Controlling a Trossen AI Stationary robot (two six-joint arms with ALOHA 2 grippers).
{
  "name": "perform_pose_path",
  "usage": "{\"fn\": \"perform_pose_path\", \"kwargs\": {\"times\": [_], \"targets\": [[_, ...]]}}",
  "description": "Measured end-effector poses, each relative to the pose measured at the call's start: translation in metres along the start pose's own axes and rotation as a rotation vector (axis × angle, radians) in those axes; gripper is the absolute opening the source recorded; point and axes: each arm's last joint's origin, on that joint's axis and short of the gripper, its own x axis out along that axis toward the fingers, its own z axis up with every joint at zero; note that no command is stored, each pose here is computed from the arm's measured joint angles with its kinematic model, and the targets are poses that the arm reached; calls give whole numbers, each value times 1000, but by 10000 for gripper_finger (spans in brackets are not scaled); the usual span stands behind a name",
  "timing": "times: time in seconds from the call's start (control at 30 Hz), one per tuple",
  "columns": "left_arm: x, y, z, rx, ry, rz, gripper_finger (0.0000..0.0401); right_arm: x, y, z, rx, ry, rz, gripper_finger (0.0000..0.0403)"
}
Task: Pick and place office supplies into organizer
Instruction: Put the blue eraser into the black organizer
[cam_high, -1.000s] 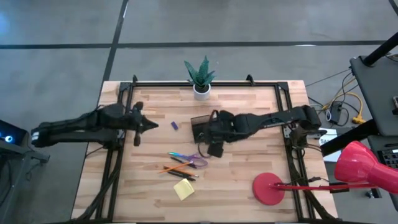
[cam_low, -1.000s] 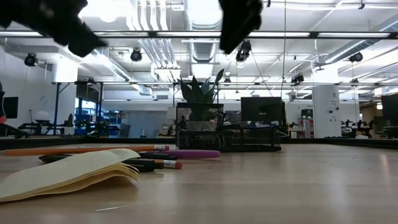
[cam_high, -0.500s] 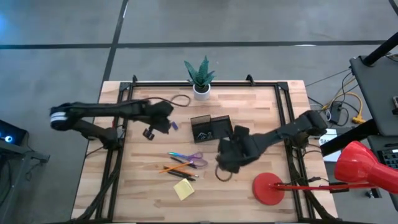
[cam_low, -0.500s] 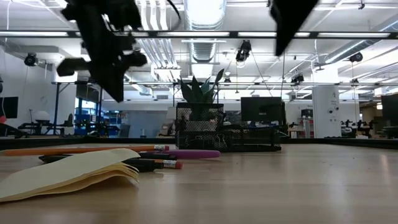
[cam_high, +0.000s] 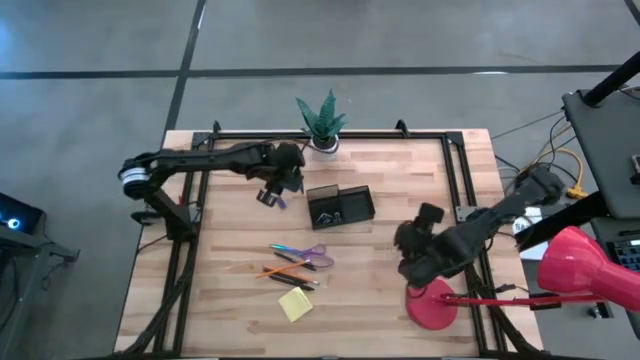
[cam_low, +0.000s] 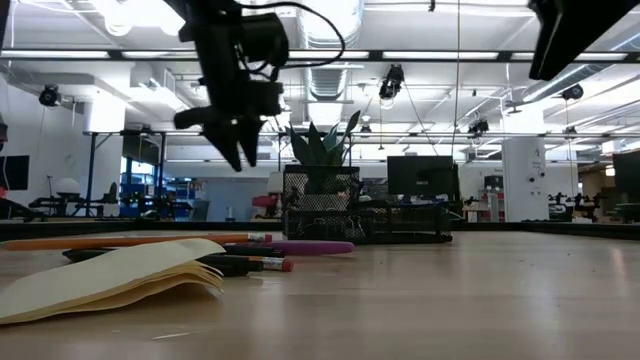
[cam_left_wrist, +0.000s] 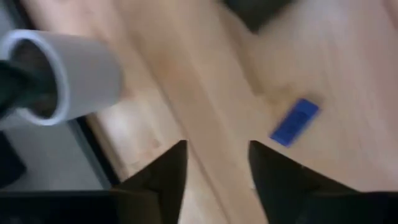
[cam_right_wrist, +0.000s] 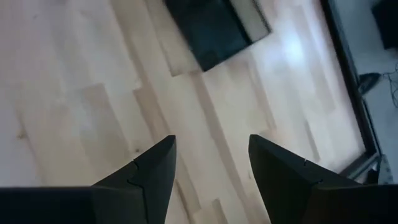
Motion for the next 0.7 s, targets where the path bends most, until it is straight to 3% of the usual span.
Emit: {"fn": "perform_pose_path", "kwargs": {"times": [0.1,0.23,0.5,0.7], "targets": [[6,-1,1,84,30,-41,203,1,-14,-10,46,-33,24,192],[24,-9,-2,181,12,-149,217,7,-22,-21,30,-49,52,192],[46,-24,-9,222,2,-243,188,21,-25,-32,-24,-31,31,192],[60,-28,-10,214,-25,-213,163,26,-24,-35,1,-18,21,192]]}}
